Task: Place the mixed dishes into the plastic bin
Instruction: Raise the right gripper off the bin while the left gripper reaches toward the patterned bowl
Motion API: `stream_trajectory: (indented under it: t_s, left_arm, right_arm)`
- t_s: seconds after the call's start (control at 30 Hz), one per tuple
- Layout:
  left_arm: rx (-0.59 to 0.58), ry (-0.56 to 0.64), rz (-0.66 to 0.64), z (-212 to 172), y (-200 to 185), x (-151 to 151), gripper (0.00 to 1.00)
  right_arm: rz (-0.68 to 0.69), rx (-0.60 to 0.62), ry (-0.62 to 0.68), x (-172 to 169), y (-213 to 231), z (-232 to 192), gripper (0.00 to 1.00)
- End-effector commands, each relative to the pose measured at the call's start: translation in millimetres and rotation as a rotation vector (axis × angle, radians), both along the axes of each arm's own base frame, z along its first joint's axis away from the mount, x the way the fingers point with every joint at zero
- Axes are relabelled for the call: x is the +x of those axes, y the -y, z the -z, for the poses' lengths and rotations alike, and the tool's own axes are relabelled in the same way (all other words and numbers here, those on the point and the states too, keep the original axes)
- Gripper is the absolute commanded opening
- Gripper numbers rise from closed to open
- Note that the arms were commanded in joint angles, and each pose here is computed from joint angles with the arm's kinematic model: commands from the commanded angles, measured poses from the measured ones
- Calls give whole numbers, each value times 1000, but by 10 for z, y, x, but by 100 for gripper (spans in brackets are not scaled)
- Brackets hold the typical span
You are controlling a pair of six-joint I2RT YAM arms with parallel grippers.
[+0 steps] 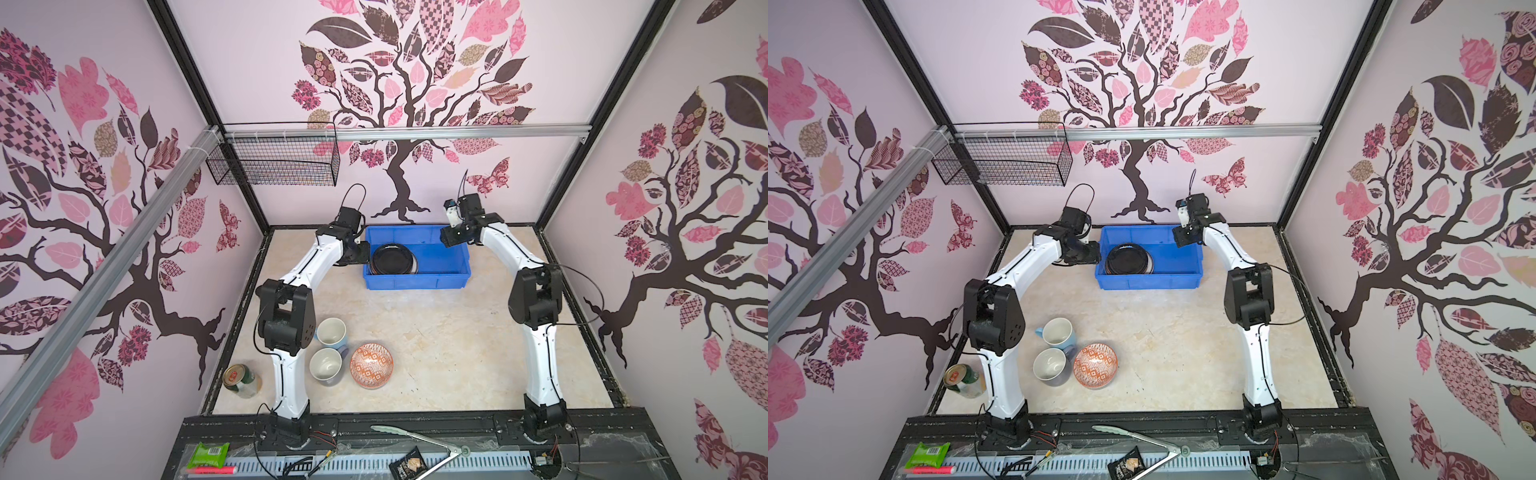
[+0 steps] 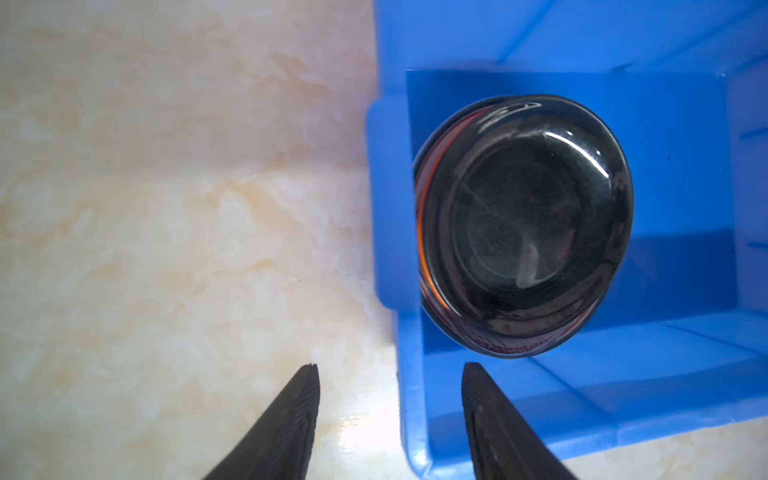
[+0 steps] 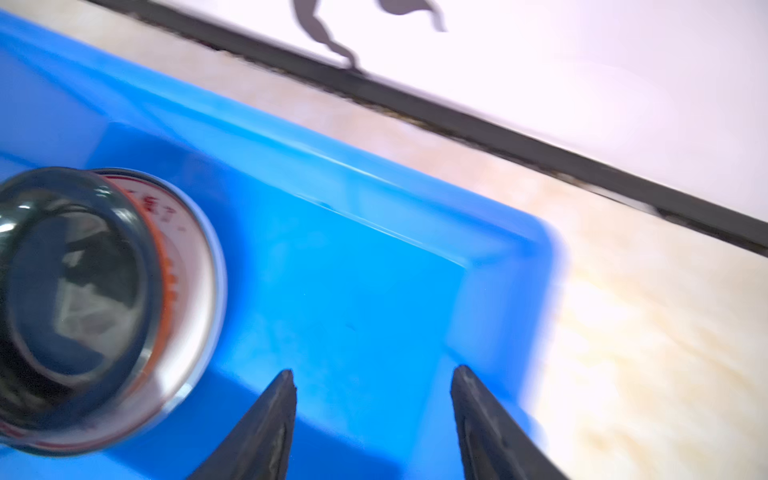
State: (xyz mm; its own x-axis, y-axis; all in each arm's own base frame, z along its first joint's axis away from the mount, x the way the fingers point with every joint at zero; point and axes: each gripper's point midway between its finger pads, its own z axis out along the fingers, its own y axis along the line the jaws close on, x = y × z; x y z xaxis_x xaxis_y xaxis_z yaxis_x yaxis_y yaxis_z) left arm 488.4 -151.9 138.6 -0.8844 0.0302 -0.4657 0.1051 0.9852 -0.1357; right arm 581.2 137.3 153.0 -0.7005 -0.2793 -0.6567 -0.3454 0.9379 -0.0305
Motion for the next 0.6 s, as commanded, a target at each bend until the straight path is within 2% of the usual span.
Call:
stream_trajectory:
  t_s: [0.0, 0.33, 0.57]
  left_arm:
    - [11, 35, 25, -98, 143, 92, 59]
    - [46, 1, 2, 140, 114, 144, 58]
    - [56, -38, 12, 323, 125, 121, 57]
  right_arm:
    - [30, -58, 55, -125, 211, -279, 63]
    - [32, -49, -90, -447, 298, 331, 60]
    - [36, -57, -154, -540, 313, 576, 43]
